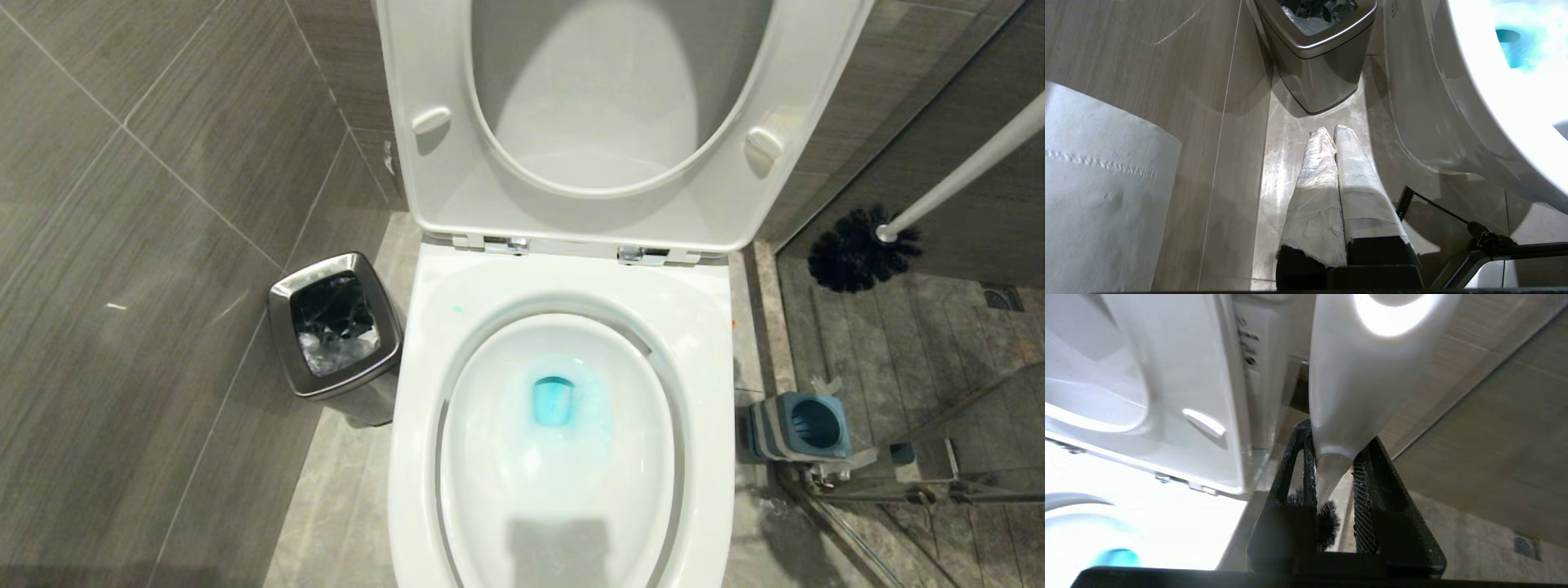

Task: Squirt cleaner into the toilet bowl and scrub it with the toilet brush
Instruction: Scrub the toilet bowl

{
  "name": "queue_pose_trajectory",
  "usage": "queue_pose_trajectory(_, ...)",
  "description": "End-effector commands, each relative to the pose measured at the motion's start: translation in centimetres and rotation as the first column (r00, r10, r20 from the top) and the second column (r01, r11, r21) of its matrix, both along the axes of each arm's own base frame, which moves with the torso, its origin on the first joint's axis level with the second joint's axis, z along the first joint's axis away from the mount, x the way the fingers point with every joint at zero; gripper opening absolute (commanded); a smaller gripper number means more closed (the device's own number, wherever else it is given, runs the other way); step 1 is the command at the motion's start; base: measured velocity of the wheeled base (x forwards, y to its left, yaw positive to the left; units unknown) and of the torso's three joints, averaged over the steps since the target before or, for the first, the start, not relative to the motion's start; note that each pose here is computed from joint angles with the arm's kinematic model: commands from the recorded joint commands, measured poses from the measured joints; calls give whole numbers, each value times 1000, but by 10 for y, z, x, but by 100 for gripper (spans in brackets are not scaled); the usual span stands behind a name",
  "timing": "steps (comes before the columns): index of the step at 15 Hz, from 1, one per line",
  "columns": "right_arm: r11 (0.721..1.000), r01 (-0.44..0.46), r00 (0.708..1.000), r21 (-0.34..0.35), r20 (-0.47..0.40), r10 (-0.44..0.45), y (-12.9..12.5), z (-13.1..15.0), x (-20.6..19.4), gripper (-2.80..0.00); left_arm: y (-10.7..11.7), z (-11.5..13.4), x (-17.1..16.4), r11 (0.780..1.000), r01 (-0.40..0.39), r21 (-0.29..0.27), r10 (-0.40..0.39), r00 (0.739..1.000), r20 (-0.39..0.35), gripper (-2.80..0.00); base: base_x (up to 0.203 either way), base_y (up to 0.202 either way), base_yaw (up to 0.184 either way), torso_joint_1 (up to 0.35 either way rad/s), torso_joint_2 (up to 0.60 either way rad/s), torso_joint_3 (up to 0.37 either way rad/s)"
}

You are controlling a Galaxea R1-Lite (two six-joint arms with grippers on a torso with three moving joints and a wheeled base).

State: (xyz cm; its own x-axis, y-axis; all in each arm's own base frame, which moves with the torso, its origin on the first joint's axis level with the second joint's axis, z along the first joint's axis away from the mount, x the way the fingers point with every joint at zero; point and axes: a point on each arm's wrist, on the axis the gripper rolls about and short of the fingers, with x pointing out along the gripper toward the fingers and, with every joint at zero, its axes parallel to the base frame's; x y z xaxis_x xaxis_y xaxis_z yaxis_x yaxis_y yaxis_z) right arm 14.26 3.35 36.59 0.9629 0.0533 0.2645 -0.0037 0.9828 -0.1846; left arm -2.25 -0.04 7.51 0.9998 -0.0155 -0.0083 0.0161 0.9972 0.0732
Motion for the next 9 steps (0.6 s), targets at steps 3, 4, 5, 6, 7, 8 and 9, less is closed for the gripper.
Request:
queue_pose_trajectory(3, 999, -25, 1000, 24, 8, 25, 9, 33, -16, -280, 0, 0, 0, 1000, -2, -14, 2, 1000, 0, -280, 0, 0, 0, 0, 0, 0)
queue_pose_trajectory(4, 999, -30, 999, 17, -17, 30, 9, 35, -19, -280, 0, 0, 0, 1000, -3, -23, 3, 1000, 2, -280, 0, 0, 0, 0, 0, 0)
queue_pose_trajectory(5, 999, -29, 999, 17, -18, 29, 8, 35, -23, -280, 0, 0, 0, 1000, -3, -25, 3, 1000, 0, -280, 0, 0, 0, 0, 0, 0)
queue_pose_trajectory(6, 1000, -16, 1000, 17, -16, 16, 8, 35, -24, -280, 0, 0, 0, 1000, -3, -27, 3, 1000, 0, -280, 0, 0, 0, 0, 0, 0)
queue_pose_trajectory(7, 1000, -11, 1000, 15, -12, 12, 7, 37, -25, -280, 0, 0, 0, 1000, -4, -27, 4, 1000, 0, -280, 0, 0, 0, 0, 0, 0)
queue_pose_trajectory(8, 1000, -8, 1000, 3, -6, 8, 7, 38, -26, -280, 0, 0, 0, 1000, -5, -27, 5, 1000, -1, -280, 0, 0, 0, 0, 0, 0)
queue_pose_trajectory(9, 1000, -4, 1000, -3, 0, 4, 7, 39, -26, -280, 0, 0, 0, 1000, -5, -27, 5, 1000, 0, -280, 0, 0, 0, 0, 0, 0)
